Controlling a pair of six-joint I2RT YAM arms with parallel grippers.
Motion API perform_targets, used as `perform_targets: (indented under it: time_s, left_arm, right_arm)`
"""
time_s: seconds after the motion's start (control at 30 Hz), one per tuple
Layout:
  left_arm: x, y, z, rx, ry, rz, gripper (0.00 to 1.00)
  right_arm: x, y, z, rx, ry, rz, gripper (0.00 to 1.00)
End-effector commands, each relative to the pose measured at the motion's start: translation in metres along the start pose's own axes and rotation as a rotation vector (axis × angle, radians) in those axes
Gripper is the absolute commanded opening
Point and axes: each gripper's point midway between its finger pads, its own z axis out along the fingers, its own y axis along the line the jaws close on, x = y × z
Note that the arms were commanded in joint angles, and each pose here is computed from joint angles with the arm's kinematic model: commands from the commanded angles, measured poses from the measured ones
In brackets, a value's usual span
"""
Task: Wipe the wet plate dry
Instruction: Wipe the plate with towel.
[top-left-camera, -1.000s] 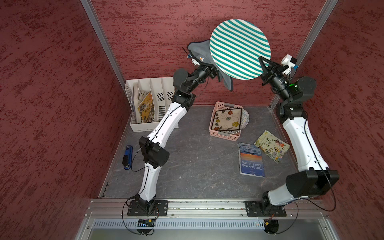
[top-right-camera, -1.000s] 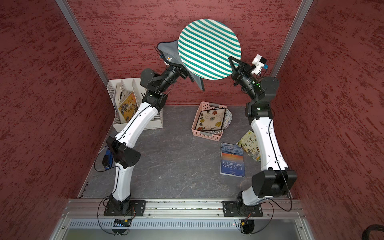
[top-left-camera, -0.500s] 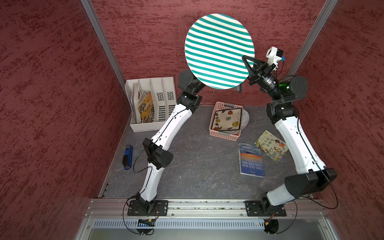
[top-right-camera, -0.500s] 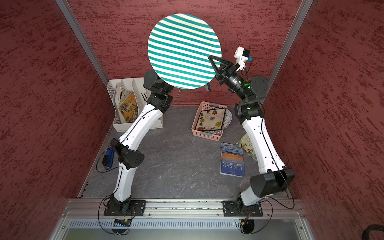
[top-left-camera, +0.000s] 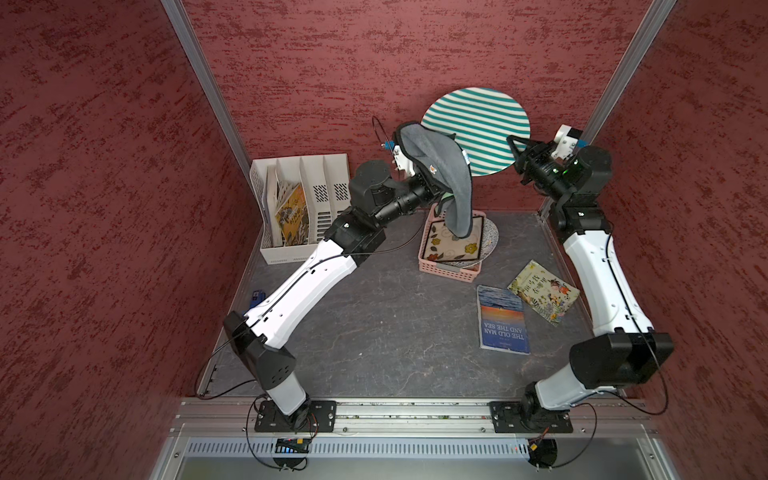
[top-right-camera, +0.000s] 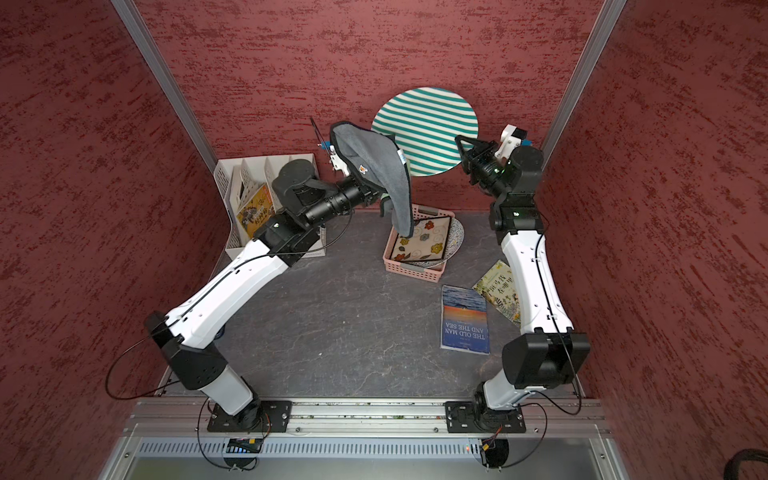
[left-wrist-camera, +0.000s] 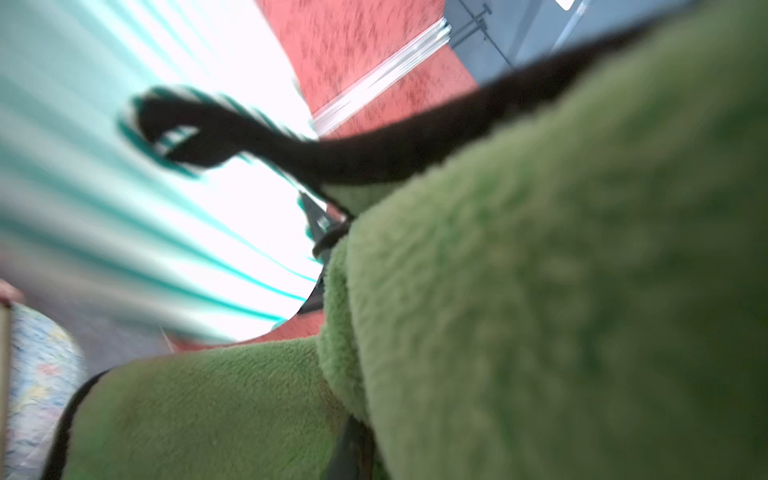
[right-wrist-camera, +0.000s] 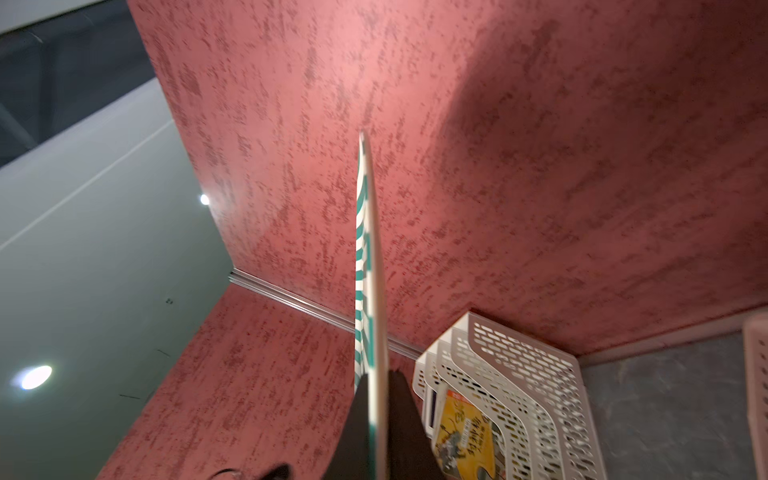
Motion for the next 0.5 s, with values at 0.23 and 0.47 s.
perform_targets:
  time_s: [0.23,0.47]
  left_arm:
    - [0.032,0.121,0.039,-0.579,0.158,0.524,0.00]
    - [0.036,0.165,0.028,-0.685,0.201,0.411,0.00]
  right_arm:
    - [0.063,0.068,-0.029,-0.122,0.102,-0.195,0.00]
    - [0.059,0.090,-0.040,-0.143,0.083,-0.250,0.00]
